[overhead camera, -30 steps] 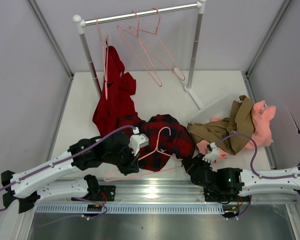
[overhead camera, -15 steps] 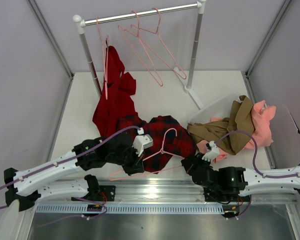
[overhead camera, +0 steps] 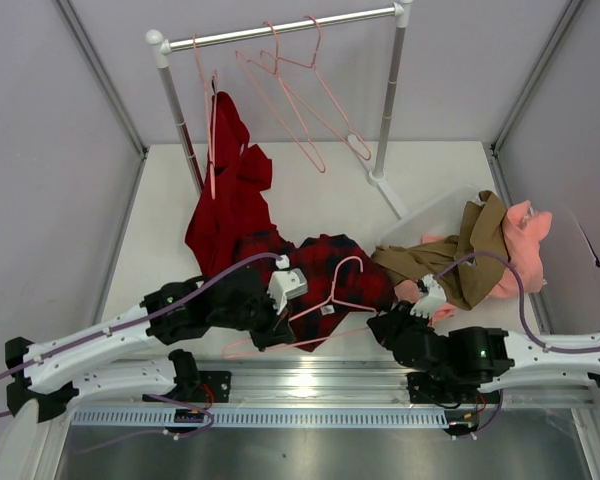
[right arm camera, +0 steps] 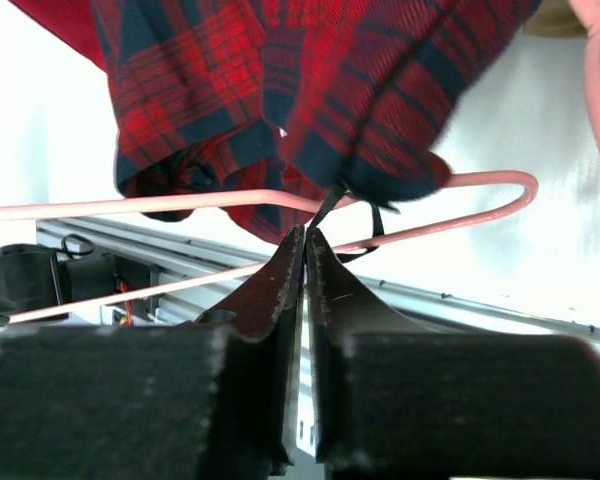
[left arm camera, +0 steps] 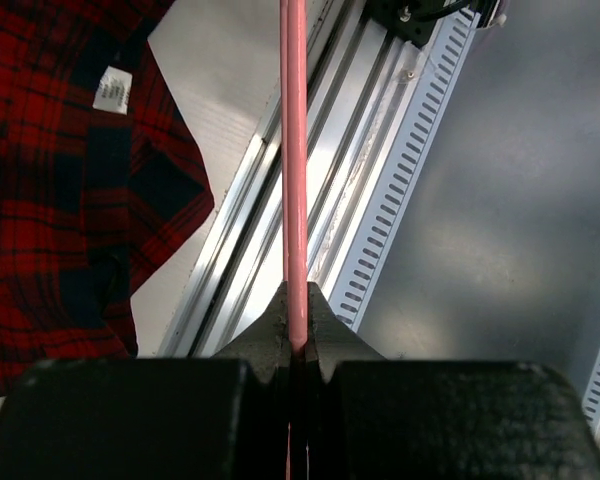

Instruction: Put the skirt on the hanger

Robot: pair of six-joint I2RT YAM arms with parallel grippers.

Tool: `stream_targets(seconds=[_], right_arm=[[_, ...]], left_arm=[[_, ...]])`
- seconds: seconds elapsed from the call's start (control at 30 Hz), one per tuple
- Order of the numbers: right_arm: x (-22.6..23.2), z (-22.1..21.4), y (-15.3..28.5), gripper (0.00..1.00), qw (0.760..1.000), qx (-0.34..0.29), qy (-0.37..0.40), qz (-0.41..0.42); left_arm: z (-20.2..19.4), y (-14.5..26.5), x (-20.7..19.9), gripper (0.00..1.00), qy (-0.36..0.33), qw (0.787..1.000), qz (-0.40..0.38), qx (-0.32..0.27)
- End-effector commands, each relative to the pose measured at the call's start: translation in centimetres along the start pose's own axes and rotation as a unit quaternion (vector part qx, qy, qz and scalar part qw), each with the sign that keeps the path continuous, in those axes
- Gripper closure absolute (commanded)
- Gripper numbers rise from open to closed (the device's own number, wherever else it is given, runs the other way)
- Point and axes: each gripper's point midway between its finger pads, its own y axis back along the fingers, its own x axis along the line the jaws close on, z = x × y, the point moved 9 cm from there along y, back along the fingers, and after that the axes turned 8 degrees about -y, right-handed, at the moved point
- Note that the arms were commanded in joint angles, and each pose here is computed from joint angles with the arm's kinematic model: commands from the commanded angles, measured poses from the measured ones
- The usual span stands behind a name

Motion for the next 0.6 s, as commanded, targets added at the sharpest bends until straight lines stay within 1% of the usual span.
stream_targets(seconds=[0.0,0.07,0.1,0.17,0.2,0.23,0.27,0.37,0.47,0.57], right_arm=[[1.2,1.8,1.8,0.8,1.0,0.004,0.009,0.0],[2.7,3.4,3.2,0.68,1.0,0.01,0.014,0.014],[2.7,3.8,3.7,0.59,0.999,0.015,0.029,0.007],[4.1,5.4,5.0,0.52,0.999,0.015,0.025,0.021],[4.1,5.9,5.5,0.47,0.999,0.014,0.031,0.018],[4.3,6.4,5.8,0.46,0.999,0.009,0.03,0.02],[5.1,7.4,6.6,0.41,0.999,0.006,0.019,0.033],[5.4,9.2,7.7,0.4,0.999,-0.01,0.015,0.04],[6.2,10.9,8.8,0.37,0.998,-0.028,0.009,0.054],[6.5,12.6,9.7,0.36,0.997,-0.053,0.007,0.053]], left_arm=[[2.8,1.1,-0.8,1.0,-0.049,0.995,-0.024,-0.089],[3.5,1.2,-0.9,1.0,-0.055,0.993,-0.022,-0.102],[3.9,1.2,-0.9,1.0,-0.063,0.992,-0.022,-0.107],[4.6,1.0,-0.7,1.0,-0.07,0.99,-0.014,-0.119],[5.0,0.9,-0.7,1.0,-0.073,0.989,-0.01,-0.125],[5.2,0.9,-0.6,1.0,-0.073,0.989,-0.007,-0.128],[5.8,0.7,-0.6,1.0,-0.074,0.987,-0.002,-0.14],[6.8,0.8,-0.5,1.0,-0.076,0.984,0.013,-0.161],[8.2,1.4,-0.4,1.0,-0.083,0.977,0.032,-0.196],[9.7,2.4,0.0,1.0,-0.084,0.968,0.075,-0.224]])
